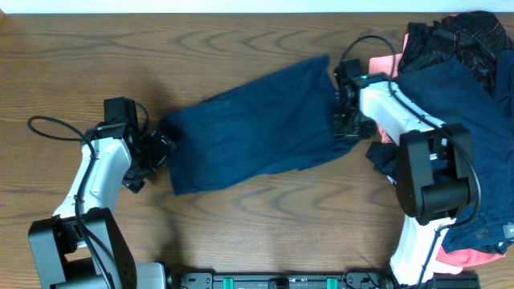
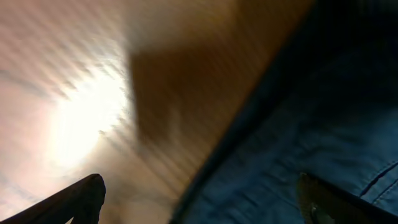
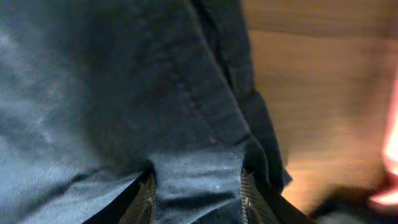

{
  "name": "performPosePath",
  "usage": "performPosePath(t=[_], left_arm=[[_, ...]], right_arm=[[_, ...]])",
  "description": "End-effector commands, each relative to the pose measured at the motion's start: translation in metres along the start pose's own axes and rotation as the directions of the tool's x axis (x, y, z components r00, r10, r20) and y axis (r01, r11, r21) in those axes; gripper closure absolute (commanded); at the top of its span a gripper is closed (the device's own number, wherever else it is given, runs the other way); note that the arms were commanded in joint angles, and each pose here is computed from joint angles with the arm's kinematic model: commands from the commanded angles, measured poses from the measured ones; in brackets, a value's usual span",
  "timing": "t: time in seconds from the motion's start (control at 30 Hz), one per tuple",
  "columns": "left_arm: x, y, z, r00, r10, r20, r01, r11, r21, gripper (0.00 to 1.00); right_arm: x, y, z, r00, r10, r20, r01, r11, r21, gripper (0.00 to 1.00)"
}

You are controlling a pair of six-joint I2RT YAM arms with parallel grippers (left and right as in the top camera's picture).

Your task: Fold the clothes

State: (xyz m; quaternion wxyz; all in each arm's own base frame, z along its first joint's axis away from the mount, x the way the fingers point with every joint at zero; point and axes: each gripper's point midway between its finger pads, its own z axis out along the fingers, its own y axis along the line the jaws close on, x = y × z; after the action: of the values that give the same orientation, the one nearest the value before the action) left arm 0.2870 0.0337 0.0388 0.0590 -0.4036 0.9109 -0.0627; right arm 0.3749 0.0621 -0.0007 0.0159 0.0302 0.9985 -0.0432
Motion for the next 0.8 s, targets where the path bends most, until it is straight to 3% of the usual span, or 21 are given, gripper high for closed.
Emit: performPosePath(t=[0.0,0.17,0.27,0.4,0.57,0.63,0.77], left_arm=[[0.012,-0.024,0.002,0.989,0.132,-0.064,-0.122,0.983,0.140,0.02],[0.013,-0.034,0.001,0.982,0.179,-0.063,-0.163,0.967,0.198,0.02],[0.021,-0.047,0.002,0.965,0.247,-0.089,-0.213,0.935,0.282,0.02],[0.029,-0.050,0.017,0.954,0.256,-0.153,-0.202,0.932,0.300,0.02],[0.045,-0.048,0.047,0.932,0.274,-0.238,-0.209,0.942,0.264,0.00],[0.053,-0.050,0.055,0.921,0.291,-0.260,-0.225,0.940,0.257,0.11],[0.063,-0.058,0.056,0.893,0.374,-0.249,-0.306,0.912,0.274,0.64]], right_arm=[[0.000,-0.027,-0.008,0.998,0.066,0.024,-0.067,0.996,0.063,0.51],[-0.012,-0.012,-0.056,0.988,0.043,0.145,-0.039,0.999,-0.034,0.40],[-0.021,0.004,-0.091,0.968,0.006,0.251,0.025,0.993,-0.119,0.29],[-0.024,0.028,-0.124,0.938,-0.051,0.343,0.128,0.970,-0.206,0.29],[-0.021,0.038,-0.134,0.928,-0.070,0.366,0.158,0.963,-0.217,0.29],[-0.020,0.042,-0.132,0.928,-0.082,0.363,0.169,0.962,-0.215,0.30],[-0.016,0.053,-0.129,0.930,-0.107,0.351,0.197,0.953,-0.229,0.33]])
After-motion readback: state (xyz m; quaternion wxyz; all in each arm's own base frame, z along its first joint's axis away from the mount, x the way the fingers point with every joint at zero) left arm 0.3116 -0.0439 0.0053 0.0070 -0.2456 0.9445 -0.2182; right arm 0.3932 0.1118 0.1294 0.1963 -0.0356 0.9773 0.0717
